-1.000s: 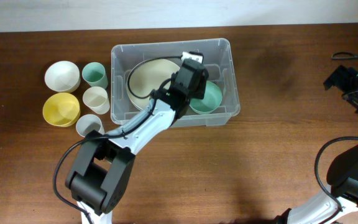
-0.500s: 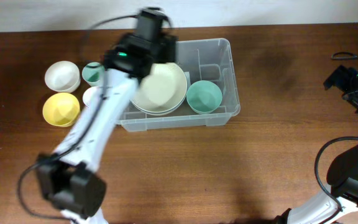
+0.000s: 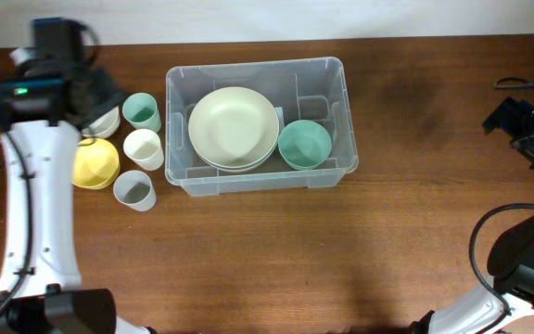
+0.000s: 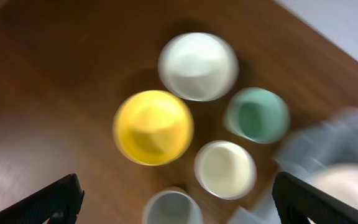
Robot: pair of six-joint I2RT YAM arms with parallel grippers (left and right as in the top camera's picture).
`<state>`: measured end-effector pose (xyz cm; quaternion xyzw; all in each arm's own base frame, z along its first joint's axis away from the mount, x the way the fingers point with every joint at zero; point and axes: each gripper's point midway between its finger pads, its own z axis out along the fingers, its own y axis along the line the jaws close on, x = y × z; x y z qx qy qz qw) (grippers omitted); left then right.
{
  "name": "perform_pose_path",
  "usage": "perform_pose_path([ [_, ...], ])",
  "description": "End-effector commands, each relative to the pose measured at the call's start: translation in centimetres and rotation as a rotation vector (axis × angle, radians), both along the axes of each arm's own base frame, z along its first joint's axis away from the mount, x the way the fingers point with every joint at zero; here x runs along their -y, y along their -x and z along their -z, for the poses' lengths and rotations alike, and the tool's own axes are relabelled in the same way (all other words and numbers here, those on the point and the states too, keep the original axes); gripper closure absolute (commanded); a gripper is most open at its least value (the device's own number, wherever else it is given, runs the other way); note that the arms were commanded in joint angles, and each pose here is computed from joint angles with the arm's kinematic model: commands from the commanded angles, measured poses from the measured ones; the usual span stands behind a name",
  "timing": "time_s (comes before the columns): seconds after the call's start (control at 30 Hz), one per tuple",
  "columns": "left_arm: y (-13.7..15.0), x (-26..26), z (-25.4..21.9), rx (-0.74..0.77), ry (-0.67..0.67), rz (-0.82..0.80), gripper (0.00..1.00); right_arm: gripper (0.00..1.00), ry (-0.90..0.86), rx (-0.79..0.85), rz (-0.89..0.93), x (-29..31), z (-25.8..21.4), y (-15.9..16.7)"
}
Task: Pack container
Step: 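Move the left gripper back to the yellow bowl, then grasp the yellow bowl rim with the left gripper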
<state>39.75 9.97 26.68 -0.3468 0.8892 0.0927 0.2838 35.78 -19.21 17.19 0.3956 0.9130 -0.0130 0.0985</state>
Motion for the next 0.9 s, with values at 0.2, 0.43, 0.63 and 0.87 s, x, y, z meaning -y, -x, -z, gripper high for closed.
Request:
perform_pose_path([
  [0.2,4.2,-5.6,10.3,-0.106,0.230,-0.293,0.01,0.01,0.007,0.006,-0.003,0.0,-0.4,0.2],
  [0.43,5.2,-6.3,15.9,-0.113,0.278,-0.324,0.01,0.01,0.007,0.006,-0.003,0.0,-0.4,0.2],
  [0.63,5.0,-6.5,17.4,-0.117,0.274,-0.330,0.01,0.01,0.007,0.006,-0.003,0.0,-0.4,0.2],
  [0.87,4.3,-6.7,20.9,-0.161,0.301,-0.373,0.01,0.01,0.007,0.006,-0.003,0.0,-0.4,0.2],
])
